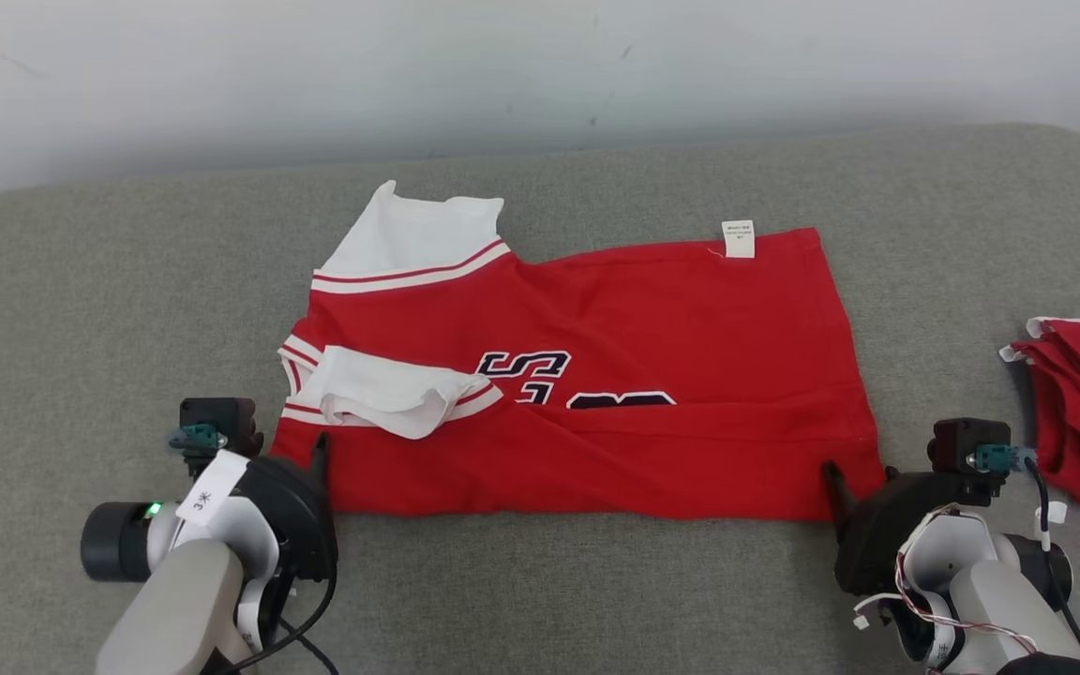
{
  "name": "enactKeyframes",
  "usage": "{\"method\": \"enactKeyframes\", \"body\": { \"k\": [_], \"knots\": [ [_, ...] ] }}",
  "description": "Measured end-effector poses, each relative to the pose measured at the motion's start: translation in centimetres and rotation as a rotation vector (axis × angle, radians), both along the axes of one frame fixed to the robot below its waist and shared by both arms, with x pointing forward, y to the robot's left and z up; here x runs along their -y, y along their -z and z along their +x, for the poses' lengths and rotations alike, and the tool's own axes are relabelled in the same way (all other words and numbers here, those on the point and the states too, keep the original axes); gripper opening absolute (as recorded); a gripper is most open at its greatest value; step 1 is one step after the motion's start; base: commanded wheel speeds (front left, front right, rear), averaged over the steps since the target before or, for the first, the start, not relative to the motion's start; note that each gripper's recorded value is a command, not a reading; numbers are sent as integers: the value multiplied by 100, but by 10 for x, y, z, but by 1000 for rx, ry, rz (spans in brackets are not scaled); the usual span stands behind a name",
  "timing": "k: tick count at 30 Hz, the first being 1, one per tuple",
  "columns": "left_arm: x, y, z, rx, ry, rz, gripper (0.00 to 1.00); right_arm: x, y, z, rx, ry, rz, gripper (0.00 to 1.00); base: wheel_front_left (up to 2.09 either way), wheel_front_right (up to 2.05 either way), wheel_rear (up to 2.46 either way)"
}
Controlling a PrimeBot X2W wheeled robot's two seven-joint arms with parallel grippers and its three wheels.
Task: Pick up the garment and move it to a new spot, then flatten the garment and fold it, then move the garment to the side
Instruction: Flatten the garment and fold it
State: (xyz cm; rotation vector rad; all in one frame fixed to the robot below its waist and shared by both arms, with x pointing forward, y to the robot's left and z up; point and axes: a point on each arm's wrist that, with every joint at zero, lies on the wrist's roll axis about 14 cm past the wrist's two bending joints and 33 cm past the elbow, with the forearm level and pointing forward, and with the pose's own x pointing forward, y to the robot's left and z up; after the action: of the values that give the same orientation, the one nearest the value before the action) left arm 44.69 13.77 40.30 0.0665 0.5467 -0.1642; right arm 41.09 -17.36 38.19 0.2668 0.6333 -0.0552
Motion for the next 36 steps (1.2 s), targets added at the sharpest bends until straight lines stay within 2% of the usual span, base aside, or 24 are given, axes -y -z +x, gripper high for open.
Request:
{"method": "enactKeyframes", "body": {
  "k": [1,3,4,5,6,7,8,10,12,19,27,28,29,30,31,32,33,34,35,36],
  "knots": [
    [1,1,0,-3,0,-2,100,-1,1,1,-5,-4,1,98,0,0,0],
    [1,6,-2,-17,-3,-4,100,-4,4,3,-17,-14,1,80,0,0,0],
    [1,8,-2,-23,-5,-3,100,-5,5,4,-20,-16,1,56,0,0,0],
    [0,9,-3,-28,-7,-2,100,-6,5,6,-20,-19,0,49,0,0,0],
    [-1,10,-3,-30,-8,-1,100,-7,5,7,-19,-21,0,49,0,0,0],
    [-1,11,-3,-33,-9,0,100,-8,5,7,-21,-25,0,55,0,0,0],
    [-1,11,-2,-33,-10,1,100,-8,6,7,-24,-26,0,55,0,0,0],
    [-1,9,0,-28,-8,0,100,-8,7,6,-27,-27,-3,85,0,0,0],
    [1,9,-1,-30,-2,-4,100,-8,7,6,-29,-29,-7,100,0,0,0],
    [-2,6,-4,-25,-9,2,100,5,6,1,-32,-15,-57,100,0,0,0],
    [0,1,-5,-13,-5,3,100,7,11,-14,-68,-14,-54,100,0,0,0],
    [-1,1,-6,-13,-5,4,100,7,11,-15,-69,-14,-54,92,0,0,0],
    [-1,1,-6,-10,-6,4,100,6,11,-15,-69,-14,-53,78,0,0,0],
    [-1,1,-6,-10,-6,4,100,6,11,-15,-69,-14,-53,56,0,0,0],
    [-1,1,-6,-12,-6,5,100,6,11,-15,-71,-14,-52,48,0,0,0],
    [-1,1,-6,-12,-6,5,100,6,11,-15,-74,-16,-52,45,0,0,0],
    [-1,1,-6,-12,-5,5,100,5,11,-15,-74,-17,-51,38,0,0,0],
    [-1,2,-6,-13,-5,5,100,4,11,-15,-74,-20,-50,27,0,0,0],
    [0,2,-7,-14,-2,4,100,3,11,-15,-74,-23,-49,10,0,0,0],
    [1,2,-7,-15,2,2,100,2,11,-15,-76,-25,-46,0,0,0,0]
  ]
}}
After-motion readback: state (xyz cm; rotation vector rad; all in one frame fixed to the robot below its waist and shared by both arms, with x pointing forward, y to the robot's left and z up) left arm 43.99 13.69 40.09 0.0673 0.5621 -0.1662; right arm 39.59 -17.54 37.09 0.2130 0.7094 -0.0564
